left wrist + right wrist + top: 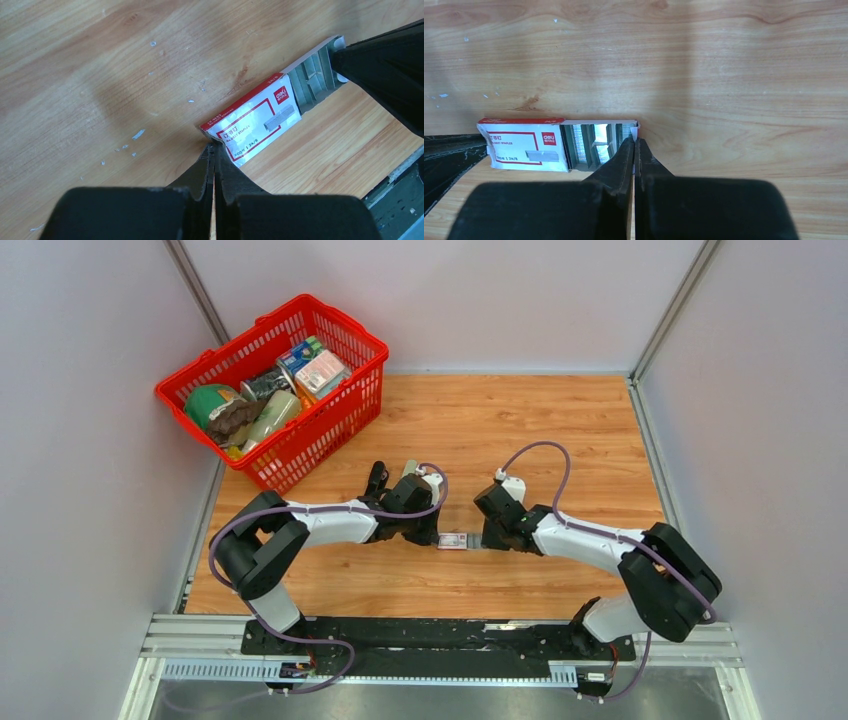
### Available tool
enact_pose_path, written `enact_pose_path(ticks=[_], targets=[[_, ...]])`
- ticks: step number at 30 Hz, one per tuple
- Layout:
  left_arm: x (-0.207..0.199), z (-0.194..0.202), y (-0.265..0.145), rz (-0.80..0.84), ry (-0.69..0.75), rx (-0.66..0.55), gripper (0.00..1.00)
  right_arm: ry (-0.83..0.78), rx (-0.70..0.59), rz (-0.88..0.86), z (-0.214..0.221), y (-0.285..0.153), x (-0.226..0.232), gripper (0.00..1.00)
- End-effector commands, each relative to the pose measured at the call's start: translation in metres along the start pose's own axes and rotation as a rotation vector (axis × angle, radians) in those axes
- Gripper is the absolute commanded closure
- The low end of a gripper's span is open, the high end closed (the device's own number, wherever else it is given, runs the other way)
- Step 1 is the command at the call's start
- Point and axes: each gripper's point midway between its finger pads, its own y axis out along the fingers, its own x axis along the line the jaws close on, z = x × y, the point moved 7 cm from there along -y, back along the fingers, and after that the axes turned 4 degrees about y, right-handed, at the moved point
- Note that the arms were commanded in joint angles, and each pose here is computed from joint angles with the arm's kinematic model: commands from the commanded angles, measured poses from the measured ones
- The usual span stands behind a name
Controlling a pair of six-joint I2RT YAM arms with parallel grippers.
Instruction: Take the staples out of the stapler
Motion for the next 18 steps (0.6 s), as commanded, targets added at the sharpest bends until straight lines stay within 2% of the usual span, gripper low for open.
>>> enact_pose_path(ticks=[1, 18], targets=[[0.005, 0.020, 0.004, -0.032, 0.007, 0.089, 1.00, 0.014, 0.013, -0.034, 0.001, 0.003, 0.012, 1.00], [0.003, 0.023, 0.007, -0.024, 0.007, 0.096, 1.00, -0.012, 0.035, -0.070, 0.003, 0.007, 0.038, 1.00]])
